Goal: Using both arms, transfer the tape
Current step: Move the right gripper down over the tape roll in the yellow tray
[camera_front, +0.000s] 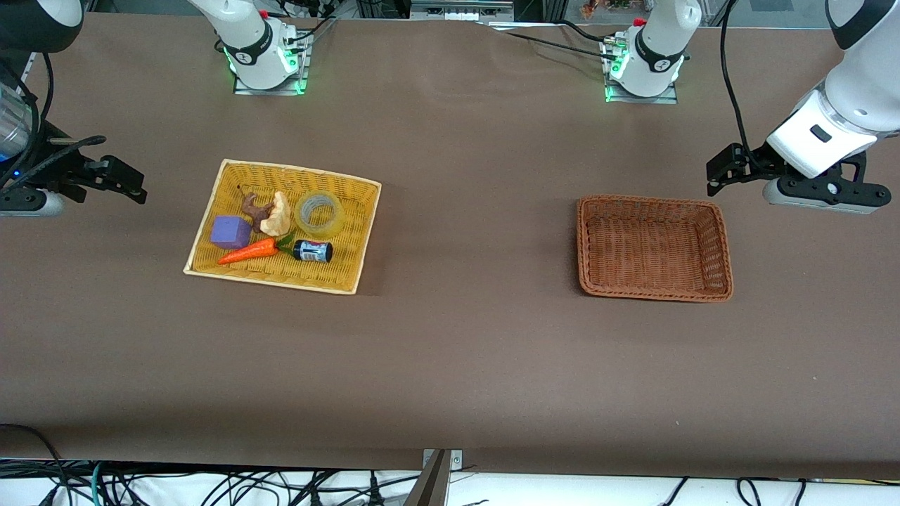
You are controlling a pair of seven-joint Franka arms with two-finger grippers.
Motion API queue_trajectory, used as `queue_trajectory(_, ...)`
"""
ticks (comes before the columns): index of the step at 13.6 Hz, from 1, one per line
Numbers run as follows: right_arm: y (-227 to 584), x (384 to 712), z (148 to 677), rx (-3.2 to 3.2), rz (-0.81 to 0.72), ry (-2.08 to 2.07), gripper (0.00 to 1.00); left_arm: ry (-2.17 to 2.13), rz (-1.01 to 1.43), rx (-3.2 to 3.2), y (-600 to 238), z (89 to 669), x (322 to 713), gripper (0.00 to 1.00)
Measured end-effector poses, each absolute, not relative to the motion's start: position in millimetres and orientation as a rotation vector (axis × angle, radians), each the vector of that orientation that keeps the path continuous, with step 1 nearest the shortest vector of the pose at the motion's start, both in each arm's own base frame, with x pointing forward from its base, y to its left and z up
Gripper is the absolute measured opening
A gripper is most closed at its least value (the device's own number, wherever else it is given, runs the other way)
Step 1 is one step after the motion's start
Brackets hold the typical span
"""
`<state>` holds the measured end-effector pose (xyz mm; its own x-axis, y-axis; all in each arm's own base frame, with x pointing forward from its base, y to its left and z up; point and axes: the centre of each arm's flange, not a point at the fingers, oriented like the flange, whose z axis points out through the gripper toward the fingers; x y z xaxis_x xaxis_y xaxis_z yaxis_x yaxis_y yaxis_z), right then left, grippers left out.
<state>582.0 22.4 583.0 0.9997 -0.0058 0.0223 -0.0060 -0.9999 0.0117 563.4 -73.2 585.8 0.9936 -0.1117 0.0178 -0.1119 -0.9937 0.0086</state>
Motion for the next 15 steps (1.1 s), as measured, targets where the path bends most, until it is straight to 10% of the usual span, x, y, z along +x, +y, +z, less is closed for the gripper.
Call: queue_trajectory(15,120.4,612.4,471.2,3.135,-0.046,-0.064,1.00,-0.164,0.011,3.128,-69.0,584.9,562.8,1.00)
